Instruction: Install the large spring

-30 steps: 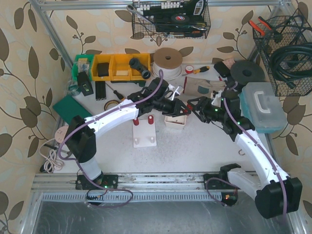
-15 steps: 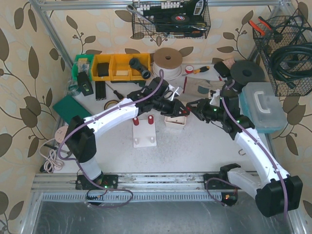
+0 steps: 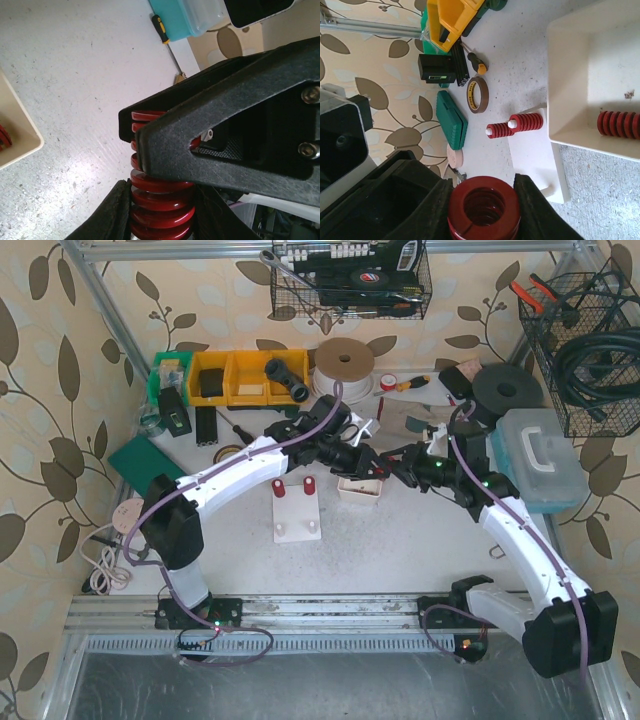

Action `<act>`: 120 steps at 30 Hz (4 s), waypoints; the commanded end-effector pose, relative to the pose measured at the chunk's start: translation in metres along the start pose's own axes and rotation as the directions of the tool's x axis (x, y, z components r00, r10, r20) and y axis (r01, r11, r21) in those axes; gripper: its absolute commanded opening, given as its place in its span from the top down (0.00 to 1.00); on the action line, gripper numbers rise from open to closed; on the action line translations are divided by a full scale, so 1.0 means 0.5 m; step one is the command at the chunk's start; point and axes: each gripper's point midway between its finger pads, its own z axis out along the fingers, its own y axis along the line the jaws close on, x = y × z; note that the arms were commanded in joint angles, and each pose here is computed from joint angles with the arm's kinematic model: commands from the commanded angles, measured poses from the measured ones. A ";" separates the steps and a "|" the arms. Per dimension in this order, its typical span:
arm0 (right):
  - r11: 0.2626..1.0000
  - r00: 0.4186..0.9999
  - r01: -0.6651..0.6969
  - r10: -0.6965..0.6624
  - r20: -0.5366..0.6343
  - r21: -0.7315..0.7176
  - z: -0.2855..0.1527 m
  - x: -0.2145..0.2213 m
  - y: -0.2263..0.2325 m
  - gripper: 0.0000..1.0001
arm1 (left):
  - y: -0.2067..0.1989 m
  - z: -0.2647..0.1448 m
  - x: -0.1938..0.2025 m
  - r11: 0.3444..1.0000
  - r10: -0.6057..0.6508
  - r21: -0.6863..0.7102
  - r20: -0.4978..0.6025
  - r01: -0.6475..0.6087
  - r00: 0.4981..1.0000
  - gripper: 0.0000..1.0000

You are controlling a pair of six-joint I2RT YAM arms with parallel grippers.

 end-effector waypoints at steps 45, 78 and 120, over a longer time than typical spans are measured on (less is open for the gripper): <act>0.917 0.874 -0.211 0.332 0.355 -0.339 -0.111 -0.108 0.095 1.00 | -0.116 -0.088 -0.110 0.829 -0.380 0.546 0.391 0.121 0.838 0.35; 0.901 0.880 -0.258 0.368 0.299 -0.349 -0.110 -0.082 0.101 1.00 | -0.141 -0.061 -0.113 0.887 -0.267 0.455 0.365 0.079 0.892 0.52; 0.932 0.942 0.284 -0.315 0.117 0.226 0.048 0.035 0.013 0.13 | 0.059 -0.394 0.247 0.801 -0.139 -0.599 -0.192 -0.004 0.972 1.00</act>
